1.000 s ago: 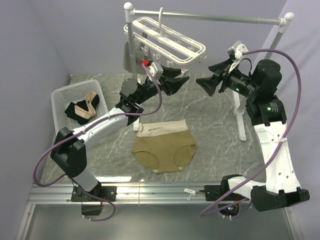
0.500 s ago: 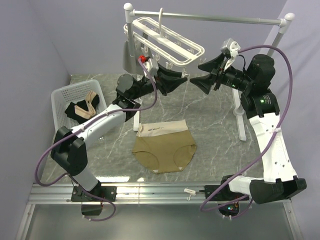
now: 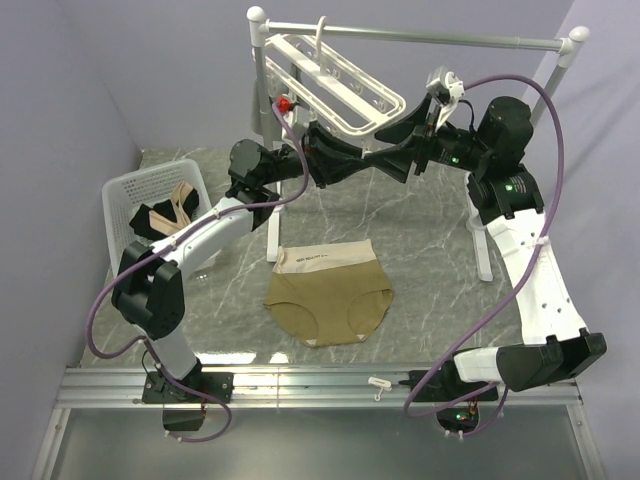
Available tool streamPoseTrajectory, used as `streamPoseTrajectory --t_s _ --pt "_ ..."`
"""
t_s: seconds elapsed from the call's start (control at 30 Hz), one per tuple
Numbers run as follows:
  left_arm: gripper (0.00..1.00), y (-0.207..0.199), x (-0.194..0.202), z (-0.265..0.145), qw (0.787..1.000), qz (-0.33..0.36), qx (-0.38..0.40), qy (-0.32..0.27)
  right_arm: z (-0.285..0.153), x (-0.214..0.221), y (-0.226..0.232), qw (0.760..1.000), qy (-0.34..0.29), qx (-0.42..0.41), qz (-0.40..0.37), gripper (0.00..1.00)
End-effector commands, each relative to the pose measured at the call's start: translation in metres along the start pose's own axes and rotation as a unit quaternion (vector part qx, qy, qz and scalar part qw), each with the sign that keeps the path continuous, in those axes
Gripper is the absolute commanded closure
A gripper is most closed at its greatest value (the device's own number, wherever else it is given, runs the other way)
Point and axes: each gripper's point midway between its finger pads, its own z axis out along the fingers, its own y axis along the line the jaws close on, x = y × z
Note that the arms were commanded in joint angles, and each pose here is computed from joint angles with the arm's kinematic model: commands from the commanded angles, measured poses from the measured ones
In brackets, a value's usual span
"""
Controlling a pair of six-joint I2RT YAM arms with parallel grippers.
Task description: Clip the underwear to the hanger
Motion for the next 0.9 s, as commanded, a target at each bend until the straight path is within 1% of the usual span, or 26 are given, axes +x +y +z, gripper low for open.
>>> streamPoseTrajectory --t_s 0.0,0.2,0.3,0.6,0.67,0.7,0.73,0.77,0.8,0.87 --pt "1.00 -0.020 -0.021 0.005 0.999 0.020 0.048 -0.010 0.007 -0.015 0.009 0.999 -0.023 -0.016 -0.020 0.30" --pt "0.99 -0.025 -0.019 0.004 0.998 0.014 0.061 -0.009 0.014 -0.005 0.010 1.000 -0.012 -0.020 -0.014 0.32" --pt "1.00 -0.026 -0.017 0.004 0.998 0.011 0.066 -0.007 0.015 -0.005 0.009 1.000 -0.015 -0.017 -0.011 0.35" --pt "0.99 -0.027 -0.015 0.004 0.997 -0.005 0.071 -0.001 0.019 -0.002 0.012 1.000 -0.012 -0.026 -0.008 0.52" --pt "0.98 -0.024 -0.014 0.004 0.998 -0.012 0.068 0.001 0.019 0.000 0.012 1.000 -0.009 -0.026 -0.009 0.61" --pt "0.94 -0.026 -0.015 0.005 0.997 -0.012 0.073 0.002 0.019 0.000 0.012 1.000 -0.008 -0.026 -0.008 0.65" --pt "0.91 -0.025 -0.014 0.005 0.997 -0.012 0.073 0.002 0.019 0.002 0.012 1.000 -0.007 -0.025 -0.009 0.77" --pt "0.88 -0.025 -0.015 0.005 0.997 -0.014 0.069 0.003 0.019 0.000 0.012 1.000 -0.008 -0.024 -0.009 0.83" --pt "0.81 -0.024 -0.017 0.005 0.998 -0.012 0.066 0.002 0.018 -0.001 0.011 1.000 -0.009 -0.020 -0.010 0.93" --pt "0.73 -0.024 -0.016 0.005 0.998 -0.014 0.063 0.005 0.018 0.000 0.010 1.000 -0.009 -0.016 -0.008 1.00"
